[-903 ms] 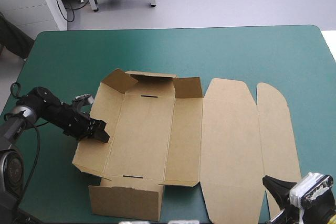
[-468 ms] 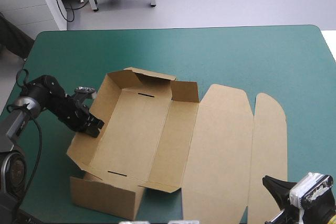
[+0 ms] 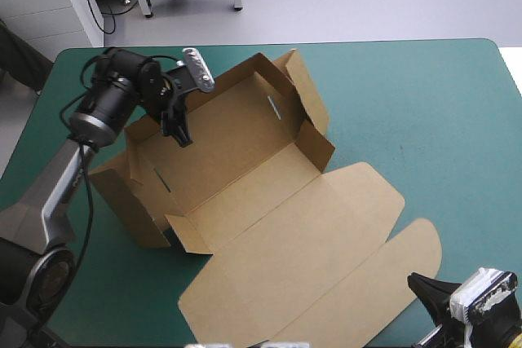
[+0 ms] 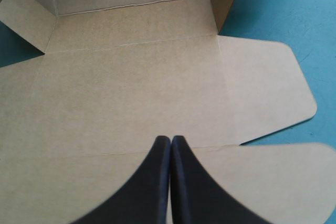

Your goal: Fold the box

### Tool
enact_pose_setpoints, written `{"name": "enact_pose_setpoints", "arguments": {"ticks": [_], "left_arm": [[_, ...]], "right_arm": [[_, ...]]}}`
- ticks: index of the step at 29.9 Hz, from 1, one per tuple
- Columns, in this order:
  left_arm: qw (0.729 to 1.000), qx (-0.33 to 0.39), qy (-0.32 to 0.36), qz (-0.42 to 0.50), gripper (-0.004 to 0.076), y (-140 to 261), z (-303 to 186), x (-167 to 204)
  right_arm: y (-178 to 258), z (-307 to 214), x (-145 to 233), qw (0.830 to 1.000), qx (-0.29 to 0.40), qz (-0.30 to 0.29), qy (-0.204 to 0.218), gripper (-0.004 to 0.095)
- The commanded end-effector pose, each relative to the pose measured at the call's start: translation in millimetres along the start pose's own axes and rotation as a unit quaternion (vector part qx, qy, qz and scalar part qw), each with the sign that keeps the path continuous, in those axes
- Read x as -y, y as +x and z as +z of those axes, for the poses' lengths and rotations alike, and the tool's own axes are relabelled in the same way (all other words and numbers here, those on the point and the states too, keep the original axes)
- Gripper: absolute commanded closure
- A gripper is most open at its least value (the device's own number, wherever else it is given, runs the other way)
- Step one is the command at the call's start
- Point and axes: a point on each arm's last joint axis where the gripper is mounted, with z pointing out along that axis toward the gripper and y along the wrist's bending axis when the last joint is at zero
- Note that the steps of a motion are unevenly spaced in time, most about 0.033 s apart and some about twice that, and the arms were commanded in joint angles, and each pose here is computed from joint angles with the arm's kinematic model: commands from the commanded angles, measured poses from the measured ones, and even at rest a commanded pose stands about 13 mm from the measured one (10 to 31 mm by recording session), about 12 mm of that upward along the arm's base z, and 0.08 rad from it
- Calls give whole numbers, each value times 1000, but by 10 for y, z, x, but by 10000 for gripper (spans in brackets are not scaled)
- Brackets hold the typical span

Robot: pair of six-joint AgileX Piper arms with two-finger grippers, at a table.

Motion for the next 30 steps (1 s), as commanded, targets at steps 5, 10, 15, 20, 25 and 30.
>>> {"name": "enact_pose_setpoints", "arguments": {"ticks": [5,10,15,20,25,30], "left_arm": [[966,33,-161,202,731,-663,-368,455],[949,71,-172,255,731,-870,-493,778],[936,64,-169,302,731,-780,-462,1039],[920,110,-180,329,731,-596,-430,1221],[899,126,-229,351,731,-359,-414,1280],[898,121,-239,348,731,-299,-330,1310]], "right_arm": [[-131,-31,-8,999,44,11,0,928],[-131,-31,-10,999,44,13,-1,928],[-129,-31,-10,999,43,13,-1,928],[-128,-31,-2,999,43,11,3,928],[-130,-31,1,999,43,22,4,927],[-142,-32,10,998,50,20,9,927]]}}
